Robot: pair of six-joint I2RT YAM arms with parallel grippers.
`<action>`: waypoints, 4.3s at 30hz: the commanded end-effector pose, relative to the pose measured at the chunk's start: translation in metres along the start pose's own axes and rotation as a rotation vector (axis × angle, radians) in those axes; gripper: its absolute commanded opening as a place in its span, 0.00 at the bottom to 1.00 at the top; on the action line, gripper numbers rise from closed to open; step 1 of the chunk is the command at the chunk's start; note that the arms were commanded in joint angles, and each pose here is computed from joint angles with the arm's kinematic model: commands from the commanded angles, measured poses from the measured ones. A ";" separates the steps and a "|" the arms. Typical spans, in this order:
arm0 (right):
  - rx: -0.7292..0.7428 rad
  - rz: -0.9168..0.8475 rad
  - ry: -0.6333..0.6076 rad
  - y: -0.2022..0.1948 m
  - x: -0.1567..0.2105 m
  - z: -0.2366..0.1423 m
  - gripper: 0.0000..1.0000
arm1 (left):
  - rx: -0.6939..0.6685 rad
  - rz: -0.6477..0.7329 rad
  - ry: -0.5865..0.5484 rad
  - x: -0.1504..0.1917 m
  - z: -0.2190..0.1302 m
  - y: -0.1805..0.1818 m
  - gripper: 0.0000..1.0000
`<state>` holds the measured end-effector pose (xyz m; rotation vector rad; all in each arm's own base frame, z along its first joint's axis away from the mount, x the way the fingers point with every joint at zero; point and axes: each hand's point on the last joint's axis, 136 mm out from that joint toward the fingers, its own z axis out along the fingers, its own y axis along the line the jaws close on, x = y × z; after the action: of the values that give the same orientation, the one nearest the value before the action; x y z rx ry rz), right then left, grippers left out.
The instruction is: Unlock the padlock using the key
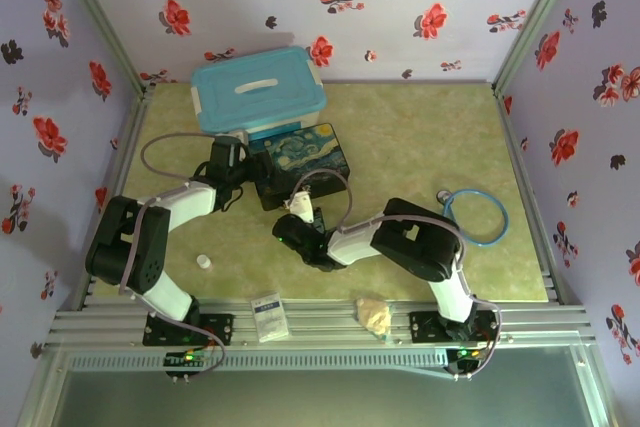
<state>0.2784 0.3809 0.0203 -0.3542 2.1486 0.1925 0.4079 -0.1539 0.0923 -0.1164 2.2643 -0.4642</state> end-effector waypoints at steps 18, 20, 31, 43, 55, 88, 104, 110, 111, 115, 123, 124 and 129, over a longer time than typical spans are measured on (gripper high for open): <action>0.265 0.096 -0.077 -0.040 -0.018 0.019 0.41 | -0.103 0.076 0.183 0.060 0.011 0.034 0.61; 0.272 0.110 -0.070 -0.048 -0.017 0.020 0.41 | -0.104 0.073 0.185 0.062 0.012 0.034 0.61; 0.284 0.200 -0.116 -0.088 -0.025 0.008 0.41 | -0.113 0.078 0.196 0.065 0.013 0.039 0.60; 0.297 0.244 -0.139 -0.141 -0.028 -0.029 0.47 | -0.118 0.077 0.204 0.067 0.016 0.040 0.60; -0.098 0.594 -0.154 -0.148 -0.051 -0.025 0.61 | -0.108 0.061 0.182 0.059 0.013 0.036 0.60; -0.476 0.738 -0.213 -0.096 -0.052 0.009 0.34 | -0.108 0.067 0.194 0.060 0.013 0.035 0.61; -0.323 0.821 -0.259 -0.127 -0.041 0.008 0.01 | -0.114 0.067 0.203 0.063 0.015 0.037 0.61; -0.259 0.858 -0.268 -0.141 -0.032 0.006 0.00 | -0.117 0.070 0.206 0.065 0.014 0.039 0.61; -0.250 0.870 -0.269 -0.144 -0.031 0.005 0.00 | -0.117 0.070 0.204 0.064 0.014 0.039 0.61; -0.228 0.964 -0.268 -0.154 -0.027 0.004 0.00 | -0.120 0.070 0.207 0.066 0.015 0.040 0.61; -0.281 1.064 -0.297 -0.147 -0.047 0.002 0.00 | -0.124 0.064 0.210 0.070 0.016 0.044 0.61; -0.310 1.053 -0.289 -0.140 -0.051 0.002 0.00 | -0.125 0.064 0.211 0.071 0.017 0.044 0.61; -0.302 0.992 -0.282 -0.138 -0.046 0.001 0.04 | -0.122 0.058 0.203 0.067 0.015 0.042 0.61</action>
<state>0.3491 0.2612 0.0495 0.5798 1.8554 1.0703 0.4167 -0.1649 0.0916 -0.0530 2.2251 -0.5002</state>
